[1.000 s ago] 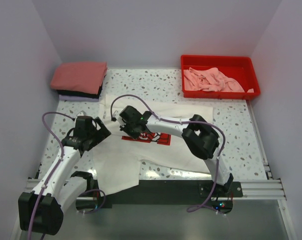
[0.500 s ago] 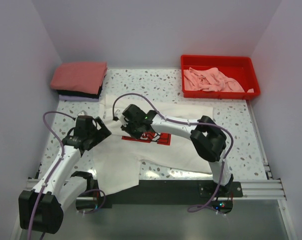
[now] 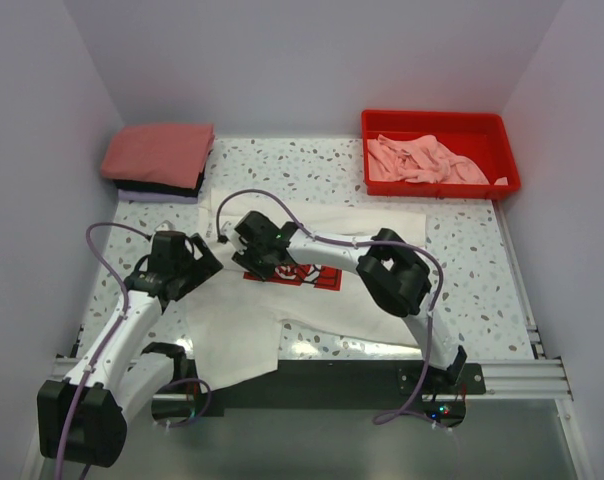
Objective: Fold and stack the t-shirts
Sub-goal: Fold the tshirt
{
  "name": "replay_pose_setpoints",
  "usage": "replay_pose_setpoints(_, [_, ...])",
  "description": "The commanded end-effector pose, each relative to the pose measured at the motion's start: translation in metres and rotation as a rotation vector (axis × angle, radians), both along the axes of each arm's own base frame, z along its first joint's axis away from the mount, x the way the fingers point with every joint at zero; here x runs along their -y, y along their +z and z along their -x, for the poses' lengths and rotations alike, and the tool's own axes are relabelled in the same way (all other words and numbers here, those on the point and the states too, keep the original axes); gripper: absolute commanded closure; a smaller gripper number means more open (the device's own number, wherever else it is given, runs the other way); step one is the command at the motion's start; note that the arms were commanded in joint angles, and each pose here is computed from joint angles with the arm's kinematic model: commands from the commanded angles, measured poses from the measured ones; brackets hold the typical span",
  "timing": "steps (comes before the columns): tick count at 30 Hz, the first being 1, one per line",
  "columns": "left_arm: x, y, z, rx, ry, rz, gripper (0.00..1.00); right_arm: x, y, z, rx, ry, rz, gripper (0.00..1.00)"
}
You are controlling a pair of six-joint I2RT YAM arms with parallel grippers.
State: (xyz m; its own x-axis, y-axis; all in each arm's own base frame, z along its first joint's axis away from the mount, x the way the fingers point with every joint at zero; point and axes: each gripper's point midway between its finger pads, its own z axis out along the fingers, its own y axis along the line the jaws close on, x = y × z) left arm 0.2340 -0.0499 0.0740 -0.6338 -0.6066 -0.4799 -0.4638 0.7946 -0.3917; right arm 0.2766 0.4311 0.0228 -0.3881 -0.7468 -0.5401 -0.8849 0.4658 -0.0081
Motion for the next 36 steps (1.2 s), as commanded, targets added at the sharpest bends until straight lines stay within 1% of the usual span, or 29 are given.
replay_pose_setpoints(1, [0.001,0.003,-0.005,0.025,-0.015,0.003,0.00,-0.008,0.007,-0.016,0.058,-0.005,-0.003,0.65])
replay_pose_setpoints(3, [0.000,0.004,-0.005,0.027,-0.013,0.001,0.00,-0.008,0.005,-0.016,0.058,-0.005,-0.003,0.67])
replay_pose_setpoints(4, [0.000,0.004,-0.005,0.028,-0.013,0.001,0.00,-0.009,0.005,-0.015,0.059,-0.005,-0.008,0.70])
replay_pose_setpoints(6, [0.000,0.004,-0.006,0.030,-0.012,0.000,0.00,-0.007,0.006,-0.019,0.074,-0.022,-0.009,0.80])
replay_pose_setpoints(8, [0.000,0.004,-0.006,0.030,-0.013,-0.001,0.00,-0.007,0.007,-0.021,0.086,-0.035,-0.012,0.87])
replay_pose_setpoints(11, [0.000,0.003,-0.006,0.027,-0.013,-0.002,0.00,-0.007,0.012,-0.026,0.110,-0.054,-0.021,0.92])
replay_pose_setpoints(12, [0.000,0.003,-0.005,0.025,-0.012,-0.001,0.00,-0.007,0.011,-0.026,0.112,-0.057,-0.018,0.97])
replay_pose_setpoints(13, [0.000,0.004,-0.005,0.027,-0.013,-0.002,0.00,-0.007,0.013,-0.028,0.121,-0.061,-0.020,1.00])
replay_pose_setpoints(16, [0.000,0.004,-0.005,0.027,-0.014,-0.003,0.00,-0.008,0.019,-0.027,0.124,-0.053,-0.030,1.00])
replay_pose_setpoints(21, [0.000,0.004,-0.005,0.028,-0.013,-0.001,0.00,-0.009,0.046,-0.018,0.119,-0.011,-0.080,1.00])
replay_pose_setpoints(28, [0.000,0.005,-0.006,0.030,-0.013,-0.001,0.00,0.002,0.055,-0.005,0.089,0.026,-0.056,1.00])
replay_pose_setpoints(36, [0.000,0.005,-0.005,0.030,-0.014,0.000,0.00,0.017,0.054,0.000,0.095,0.032,-0.015,1.00])
